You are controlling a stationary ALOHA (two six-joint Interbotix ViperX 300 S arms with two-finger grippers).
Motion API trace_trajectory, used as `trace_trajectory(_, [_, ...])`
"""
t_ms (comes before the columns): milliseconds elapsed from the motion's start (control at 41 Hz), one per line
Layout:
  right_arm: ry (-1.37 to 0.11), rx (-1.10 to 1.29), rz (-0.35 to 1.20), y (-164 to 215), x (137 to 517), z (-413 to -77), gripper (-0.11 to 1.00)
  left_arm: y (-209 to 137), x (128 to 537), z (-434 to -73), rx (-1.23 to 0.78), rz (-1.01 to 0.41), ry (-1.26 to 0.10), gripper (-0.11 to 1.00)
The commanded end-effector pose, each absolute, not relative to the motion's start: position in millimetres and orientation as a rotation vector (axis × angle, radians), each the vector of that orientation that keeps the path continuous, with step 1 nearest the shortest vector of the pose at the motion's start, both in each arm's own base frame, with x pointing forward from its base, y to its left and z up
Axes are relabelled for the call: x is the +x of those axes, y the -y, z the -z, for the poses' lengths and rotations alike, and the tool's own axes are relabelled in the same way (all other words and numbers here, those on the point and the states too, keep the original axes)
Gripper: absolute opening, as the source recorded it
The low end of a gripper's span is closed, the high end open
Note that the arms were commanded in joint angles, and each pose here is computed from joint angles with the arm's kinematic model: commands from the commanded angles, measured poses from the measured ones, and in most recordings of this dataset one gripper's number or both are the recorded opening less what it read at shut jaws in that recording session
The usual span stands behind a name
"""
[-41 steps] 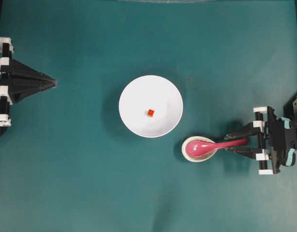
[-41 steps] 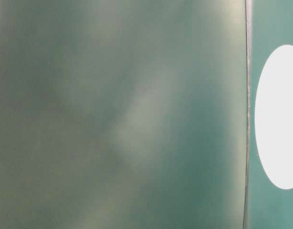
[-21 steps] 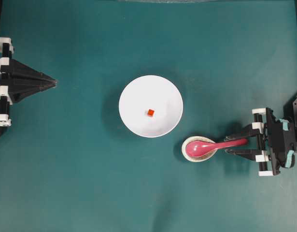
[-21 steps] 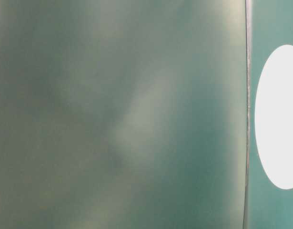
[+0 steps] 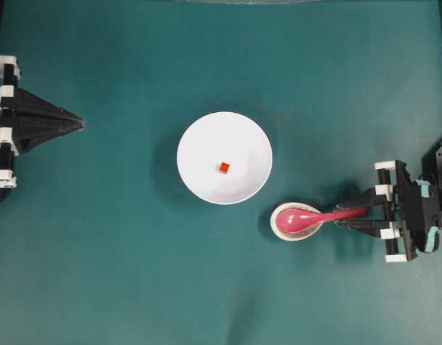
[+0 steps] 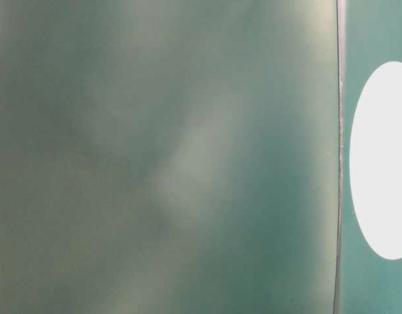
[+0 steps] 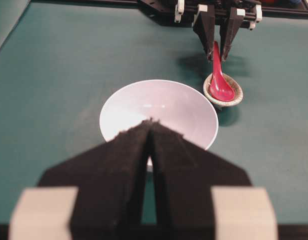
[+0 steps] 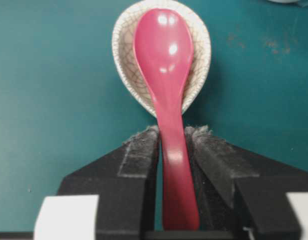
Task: Grip the spoon and scoop the red block from the bowl with right arm.
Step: 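Close the right gripper on the pink spoon handle and secure the grip, then lift the spoon with the right gripper and carry it over the white bowl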
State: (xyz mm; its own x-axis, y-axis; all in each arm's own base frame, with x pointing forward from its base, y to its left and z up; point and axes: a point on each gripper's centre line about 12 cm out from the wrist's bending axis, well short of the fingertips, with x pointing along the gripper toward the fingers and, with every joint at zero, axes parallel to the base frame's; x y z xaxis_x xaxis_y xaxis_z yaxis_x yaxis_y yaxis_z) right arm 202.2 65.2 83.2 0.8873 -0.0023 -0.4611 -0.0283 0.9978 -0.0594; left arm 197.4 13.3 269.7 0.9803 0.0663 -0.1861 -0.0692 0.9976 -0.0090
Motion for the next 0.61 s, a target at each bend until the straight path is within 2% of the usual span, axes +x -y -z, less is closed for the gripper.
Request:
trace_trajectory(0, [-0.46, -0.06, -0.018, -67.1, 205.0, -86.9, 0.3, -14.5, 200.5, -279.8, -0.014, -0.073, -0.165, 0.0])
trace_trajectory(585, [-0.43, -0.039, -0.021, -69.6, 208.8, -94.3, 0.24, -14.5, 200.3, -278.7, -0.015, -0.073, -0.174, 0.0])
